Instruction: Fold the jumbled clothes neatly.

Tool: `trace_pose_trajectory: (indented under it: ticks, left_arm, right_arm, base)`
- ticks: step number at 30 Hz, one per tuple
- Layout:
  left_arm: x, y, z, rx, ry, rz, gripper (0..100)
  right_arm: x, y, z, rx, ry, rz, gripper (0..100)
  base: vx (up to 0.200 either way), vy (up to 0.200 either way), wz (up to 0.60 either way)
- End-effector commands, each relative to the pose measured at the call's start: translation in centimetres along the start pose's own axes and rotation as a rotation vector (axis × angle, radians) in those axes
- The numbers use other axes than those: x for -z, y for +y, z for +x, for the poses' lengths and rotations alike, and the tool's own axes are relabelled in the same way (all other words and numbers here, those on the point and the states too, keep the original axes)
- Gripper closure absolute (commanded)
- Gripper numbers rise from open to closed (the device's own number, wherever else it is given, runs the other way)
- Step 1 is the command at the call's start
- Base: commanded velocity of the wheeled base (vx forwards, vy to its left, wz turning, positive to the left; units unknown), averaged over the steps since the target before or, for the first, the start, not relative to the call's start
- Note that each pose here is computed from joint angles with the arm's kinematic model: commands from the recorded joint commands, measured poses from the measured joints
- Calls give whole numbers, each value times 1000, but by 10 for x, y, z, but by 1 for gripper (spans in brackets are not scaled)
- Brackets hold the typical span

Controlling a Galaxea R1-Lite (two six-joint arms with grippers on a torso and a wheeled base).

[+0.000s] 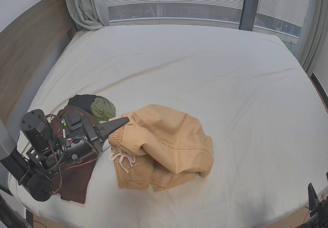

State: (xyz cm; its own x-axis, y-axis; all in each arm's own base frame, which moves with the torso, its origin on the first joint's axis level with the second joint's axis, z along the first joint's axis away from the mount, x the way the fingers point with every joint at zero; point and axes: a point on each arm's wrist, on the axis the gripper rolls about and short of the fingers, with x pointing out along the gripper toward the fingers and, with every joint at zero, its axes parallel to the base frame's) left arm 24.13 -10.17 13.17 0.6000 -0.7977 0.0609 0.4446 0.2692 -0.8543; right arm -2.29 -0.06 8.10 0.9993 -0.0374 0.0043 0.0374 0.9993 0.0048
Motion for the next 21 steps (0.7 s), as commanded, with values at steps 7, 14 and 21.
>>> trace_pose_trajectory:
  ticks: [7,14,21]
  left_arm:
    - [4,50,-6,-172,9,10,100]
    - [6,67,-7,-224,22,64,100]
    - [5,67,-6,-221,20,64,100]
  right_arm:
    - [5,0,0,-2,0,0,0]
    - [5,0,0,-4,1,-3,0]
    - [5,0,0,-4,1,-5,0]
  base:
    - [0,0,0]
    - [0,0,0]
    - [0,0,0]
